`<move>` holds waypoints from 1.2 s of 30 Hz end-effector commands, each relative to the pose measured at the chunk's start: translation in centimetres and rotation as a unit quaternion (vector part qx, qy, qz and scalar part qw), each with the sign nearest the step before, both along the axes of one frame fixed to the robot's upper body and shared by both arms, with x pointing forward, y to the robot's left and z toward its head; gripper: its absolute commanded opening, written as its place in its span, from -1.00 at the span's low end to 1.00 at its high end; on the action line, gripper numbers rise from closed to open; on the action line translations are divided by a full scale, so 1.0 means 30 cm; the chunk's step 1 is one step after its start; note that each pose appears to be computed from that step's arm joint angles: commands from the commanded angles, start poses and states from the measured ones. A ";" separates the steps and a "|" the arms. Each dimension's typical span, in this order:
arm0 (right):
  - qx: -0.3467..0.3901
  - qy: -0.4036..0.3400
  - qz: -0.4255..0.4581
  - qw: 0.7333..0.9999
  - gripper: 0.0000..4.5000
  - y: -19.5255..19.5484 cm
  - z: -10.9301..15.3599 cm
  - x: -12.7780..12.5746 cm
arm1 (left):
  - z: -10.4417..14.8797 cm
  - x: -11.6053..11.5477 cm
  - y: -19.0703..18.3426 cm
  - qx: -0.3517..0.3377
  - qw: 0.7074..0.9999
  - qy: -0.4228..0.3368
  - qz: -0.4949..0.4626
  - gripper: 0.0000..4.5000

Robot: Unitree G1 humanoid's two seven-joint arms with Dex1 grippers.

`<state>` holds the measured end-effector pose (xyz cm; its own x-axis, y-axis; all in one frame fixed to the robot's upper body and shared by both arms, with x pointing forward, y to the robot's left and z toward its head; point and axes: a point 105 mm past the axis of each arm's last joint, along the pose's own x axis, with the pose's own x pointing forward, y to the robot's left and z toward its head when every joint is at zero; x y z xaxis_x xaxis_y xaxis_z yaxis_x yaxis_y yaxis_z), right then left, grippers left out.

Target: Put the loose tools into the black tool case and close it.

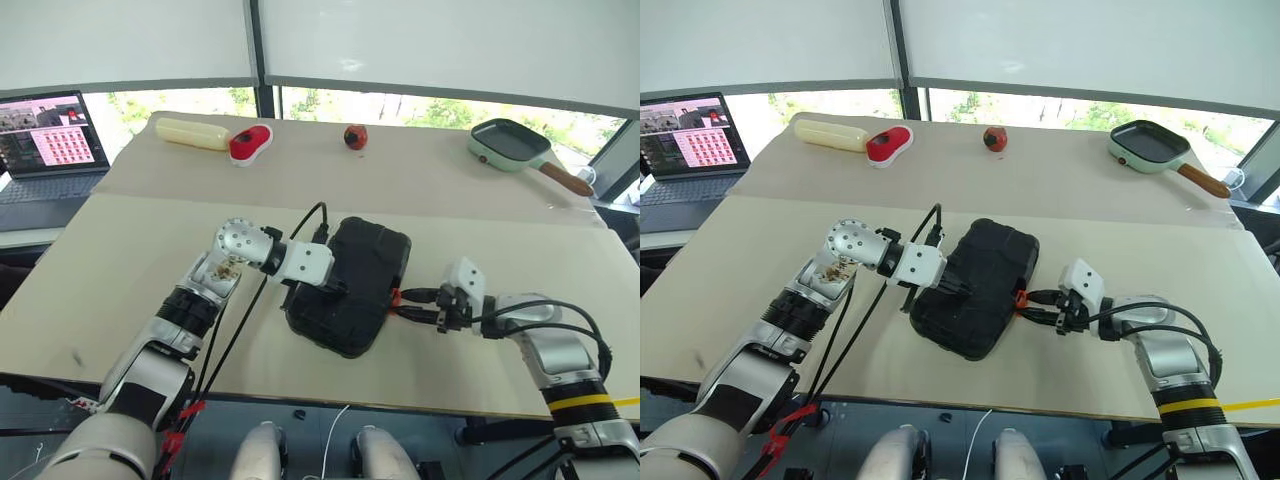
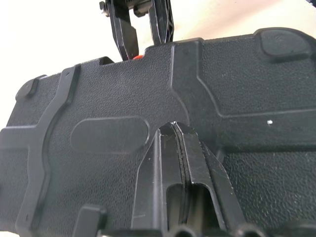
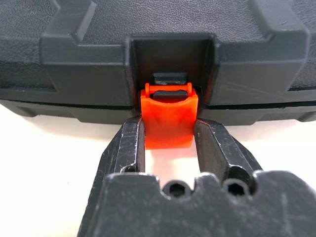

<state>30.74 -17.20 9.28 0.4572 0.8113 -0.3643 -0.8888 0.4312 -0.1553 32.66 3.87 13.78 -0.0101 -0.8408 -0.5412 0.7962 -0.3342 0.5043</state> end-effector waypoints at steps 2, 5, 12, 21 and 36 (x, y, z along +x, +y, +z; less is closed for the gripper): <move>0.009 -0.030 0.002 1.000 -0.46 -0.021 0.067 -0.008 | -0.070 -0.001 0.017 0.036 0.999 0.023 0.009 -1.00; 0.008 -0.023 0.004 1.000 -0.46 -0.023 0.063 -0.014 | -0.069 0.000 0.013 0.036 0.999 0.023 0.009 -1.00; -0.004 -0.027 -0.017 0.999 0.40 -0.055 0.073 -0.016 | -0.072 0.001 0.010 0.037 0.999 0.022 0.007 -1.00; -0.052 0.008 -0.052 0.997 -0.24 -0.126 -0.039 -0.026 | -0.070 0.001 -0.003 0.032 0.999 0.020 0.005 -1.00; -0.050 -0.006 -0.015 0.999 -0.99 0.031 -0.079 0.009 | -0.070 -0.001 -0.017 0.030 0.999 0.018 -0.001 -1.00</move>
